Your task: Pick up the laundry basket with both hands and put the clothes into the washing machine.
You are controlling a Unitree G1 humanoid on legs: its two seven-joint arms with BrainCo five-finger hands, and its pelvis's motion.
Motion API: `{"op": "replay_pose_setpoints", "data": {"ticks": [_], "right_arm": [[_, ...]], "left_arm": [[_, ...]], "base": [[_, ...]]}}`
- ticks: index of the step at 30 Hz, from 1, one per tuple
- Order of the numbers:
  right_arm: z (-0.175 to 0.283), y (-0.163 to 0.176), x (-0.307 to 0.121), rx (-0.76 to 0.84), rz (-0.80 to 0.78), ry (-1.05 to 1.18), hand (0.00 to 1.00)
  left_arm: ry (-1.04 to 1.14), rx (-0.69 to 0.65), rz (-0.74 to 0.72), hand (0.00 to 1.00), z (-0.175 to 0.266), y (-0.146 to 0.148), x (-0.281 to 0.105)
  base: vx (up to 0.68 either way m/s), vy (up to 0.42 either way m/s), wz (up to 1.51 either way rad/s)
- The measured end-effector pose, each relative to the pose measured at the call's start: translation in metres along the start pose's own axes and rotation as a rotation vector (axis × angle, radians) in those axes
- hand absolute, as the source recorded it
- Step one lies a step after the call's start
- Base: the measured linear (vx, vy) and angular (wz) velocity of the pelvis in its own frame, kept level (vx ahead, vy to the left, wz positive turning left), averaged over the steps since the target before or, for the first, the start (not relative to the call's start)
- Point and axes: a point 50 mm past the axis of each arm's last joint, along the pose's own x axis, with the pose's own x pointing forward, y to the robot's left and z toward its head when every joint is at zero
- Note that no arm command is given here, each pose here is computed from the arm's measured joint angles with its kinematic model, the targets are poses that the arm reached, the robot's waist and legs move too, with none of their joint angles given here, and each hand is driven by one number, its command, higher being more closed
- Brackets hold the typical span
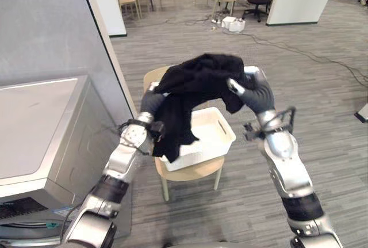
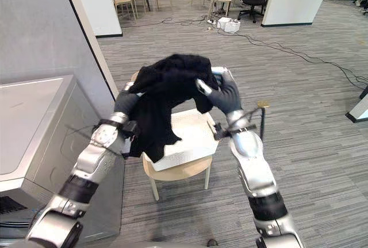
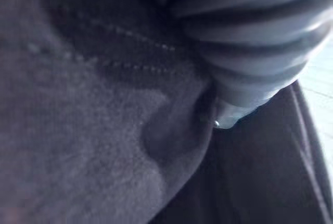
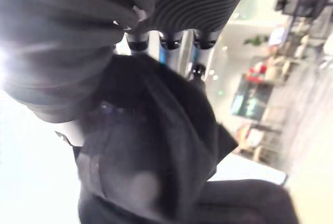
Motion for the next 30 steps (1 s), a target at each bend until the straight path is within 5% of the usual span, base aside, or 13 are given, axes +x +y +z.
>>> {"op": "replay_pose_setpoints", "data": {"ticks": [3,5,9,21,30], "right_arm": [[-0.001,-0.035,-0.033,-0.082,-0.154,0.038,0.00],[-0.012,-0.087,-0.078,-0.190,-0.415,0.170,0.00],[-0.028,-0.107,-0.130,-0.260,-0.545,0.378,0.00],[-0.100,-0.061,-0.258,-0.072,-0.665,1.059,0.00],[-0.137,0.003,-0.304,0.133,-0.530,1.367,0.00]], "left_arm": [[-0.019,-0.076,0.162,1.00,-0.004,0.027,-0.031],[0.025,-0.076,0.429,1.00,-0.015,0.078,-0.072],[0.108,-0.064,0.643,1.00,-0.030,0.109,-0.126],[0.395,-0.249,0.838,1.00,-0.085,0.072,-0.227],[0.655,-0.401,0.822,1.00,-0.138,0.037,-0.256]], "base": [[-0.01,0.004,-0.08],[0.00,0.000,0.00],[0.00,0.000,0.00],[0.00,0.000,0.00],[-0.03,-0.001,0.18]]}}
